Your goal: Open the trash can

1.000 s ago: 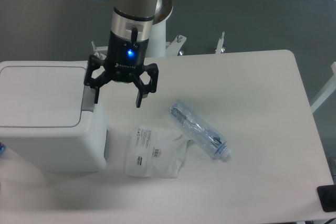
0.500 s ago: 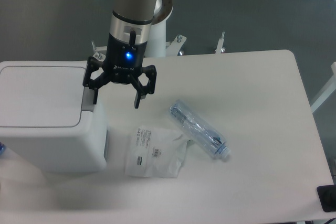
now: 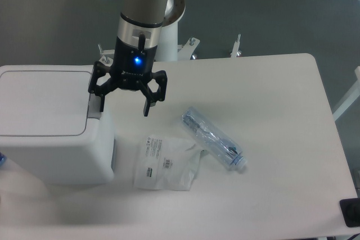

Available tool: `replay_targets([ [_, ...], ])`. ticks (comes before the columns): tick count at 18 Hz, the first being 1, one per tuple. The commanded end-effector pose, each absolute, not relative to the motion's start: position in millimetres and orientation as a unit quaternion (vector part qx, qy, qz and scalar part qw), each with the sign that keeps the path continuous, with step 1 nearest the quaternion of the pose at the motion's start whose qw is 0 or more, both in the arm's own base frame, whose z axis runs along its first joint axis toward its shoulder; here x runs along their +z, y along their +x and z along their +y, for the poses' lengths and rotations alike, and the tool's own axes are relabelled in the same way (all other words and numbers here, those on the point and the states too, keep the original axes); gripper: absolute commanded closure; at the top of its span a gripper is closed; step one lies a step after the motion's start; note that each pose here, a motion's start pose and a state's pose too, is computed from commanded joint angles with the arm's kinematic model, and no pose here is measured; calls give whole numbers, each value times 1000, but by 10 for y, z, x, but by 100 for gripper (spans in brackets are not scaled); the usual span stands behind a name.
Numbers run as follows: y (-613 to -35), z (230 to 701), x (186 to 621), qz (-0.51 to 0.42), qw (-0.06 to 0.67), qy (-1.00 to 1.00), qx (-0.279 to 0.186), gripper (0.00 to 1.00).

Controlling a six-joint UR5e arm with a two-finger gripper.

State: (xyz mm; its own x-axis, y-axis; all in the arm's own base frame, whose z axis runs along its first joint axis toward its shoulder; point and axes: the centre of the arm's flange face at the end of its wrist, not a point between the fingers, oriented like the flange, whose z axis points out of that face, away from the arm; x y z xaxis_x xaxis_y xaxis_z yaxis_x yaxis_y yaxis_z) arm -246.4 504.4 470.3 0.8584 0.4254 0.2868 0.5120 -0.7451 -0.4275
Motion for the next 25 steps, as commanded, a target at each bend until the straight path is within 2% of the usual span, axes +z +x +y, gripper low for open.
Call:
replay_targets([
  [7, -2446, 5027, 4677, -254, 252, -930, -87, 0],
  [10, -2509, 5099, 5032, -248, 285, -922, -87, 0],
  [13, -2662, 5109, 5359, -242, 313, -916, -66, 0],
  [18, -3113, 5127, 5434, -258, 321, -910, -44, 0],
  [20, -3294, 5139, 5445, -254, 318, -913, -21, 0],
  [21, -3470, 5097, 5455, -246, 303, -921, 9, 0],
  [25, -3645, 5024, 5287, -167, 244, -952, 82, 0],
])
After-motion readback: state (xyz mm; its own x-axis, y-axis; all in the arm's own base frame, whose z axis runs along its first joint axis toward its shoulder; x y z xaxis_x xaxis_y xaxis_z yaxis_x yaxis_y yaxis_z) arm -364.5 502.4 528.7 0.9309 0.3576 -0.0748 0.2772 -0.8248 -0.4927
